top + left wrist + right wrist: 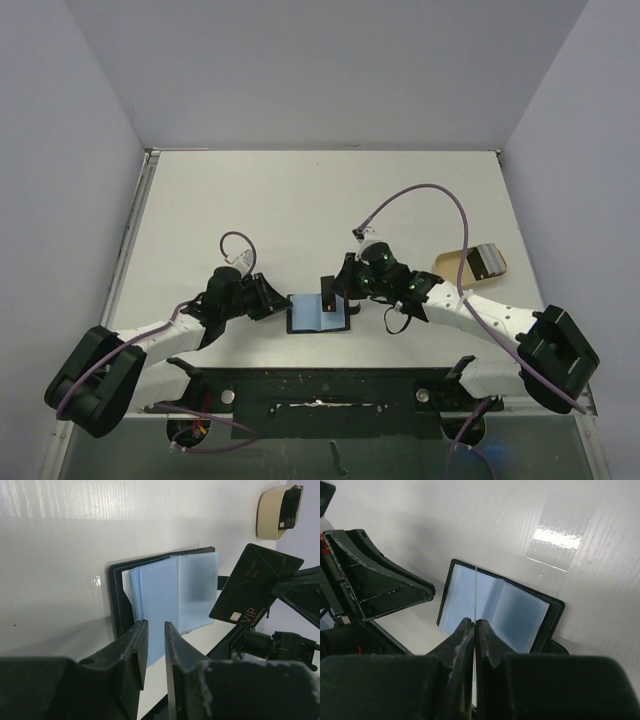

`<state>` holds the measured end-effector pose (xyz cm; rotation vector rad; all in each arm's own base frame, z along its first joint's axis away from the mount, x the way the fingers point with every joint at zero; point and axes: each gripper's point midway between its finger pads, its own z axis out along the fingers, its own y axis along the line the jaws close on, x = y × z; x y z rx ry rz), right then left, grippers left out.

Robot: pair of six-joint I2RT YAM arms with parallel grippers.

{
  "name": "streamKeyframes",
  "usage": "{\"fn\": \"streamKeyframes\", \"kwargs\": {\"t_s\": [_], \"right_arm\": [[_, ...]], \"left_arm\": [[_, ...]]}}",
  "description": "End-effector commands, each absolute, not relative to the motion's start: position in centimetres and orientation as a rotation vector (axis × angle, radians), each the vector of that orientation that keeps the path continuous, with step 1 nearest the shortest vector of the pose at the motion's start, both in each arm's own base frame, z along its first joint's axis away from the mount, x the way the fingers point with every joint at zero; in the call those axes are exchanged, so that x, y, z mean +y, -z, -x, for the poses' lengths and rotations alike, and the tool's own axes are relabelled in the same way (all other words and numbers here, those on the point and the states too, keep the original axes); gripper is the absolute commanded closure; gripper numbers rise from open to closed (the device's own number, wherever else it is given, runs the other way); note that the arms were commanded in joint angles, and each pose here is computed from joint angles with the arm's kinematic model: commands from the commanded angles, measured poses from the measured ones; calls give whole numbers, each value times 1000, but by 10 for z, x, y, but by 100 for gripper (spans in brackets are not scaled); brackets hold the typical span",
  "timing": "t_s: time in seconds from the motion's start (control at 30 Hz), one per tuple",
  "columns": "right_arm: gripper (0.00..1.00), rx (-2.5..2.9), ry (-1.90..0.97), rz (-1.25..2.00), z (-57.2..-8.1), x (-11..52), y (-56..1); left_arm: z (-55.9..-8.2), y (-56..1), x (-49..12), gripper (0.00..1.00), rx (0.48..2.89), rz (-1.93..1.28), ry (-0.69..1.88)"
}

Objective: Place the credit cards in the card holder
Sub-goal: Insert the credit card into the card holder.

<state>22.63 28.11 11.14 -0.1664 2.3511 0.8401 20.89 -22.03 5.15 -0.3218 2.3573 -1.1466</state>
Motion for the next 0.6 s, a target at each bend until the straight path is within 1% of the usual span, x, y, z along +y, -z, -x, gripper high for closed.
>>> {"fn": "streamKeyframes", "kwargs": {"t_s": [0.0,0.07,0.33,0.57], "right_arm": [[100,2322,-951,119,-229,294,-113],[100,2351,-979,103,-227,294,-104],[100,2438,-1065,27,-221,286,-73],[100,2447,-1160,-48,-223,271,-64]], "left_arm": [[-219,-74,-240,85,2284,233,1264],[-218,-71,-243,88,2293,224,1274],[-213,-45,-239,94,2371,241,1207],[-207,-26,-227,96,2437,282,1104]]}}
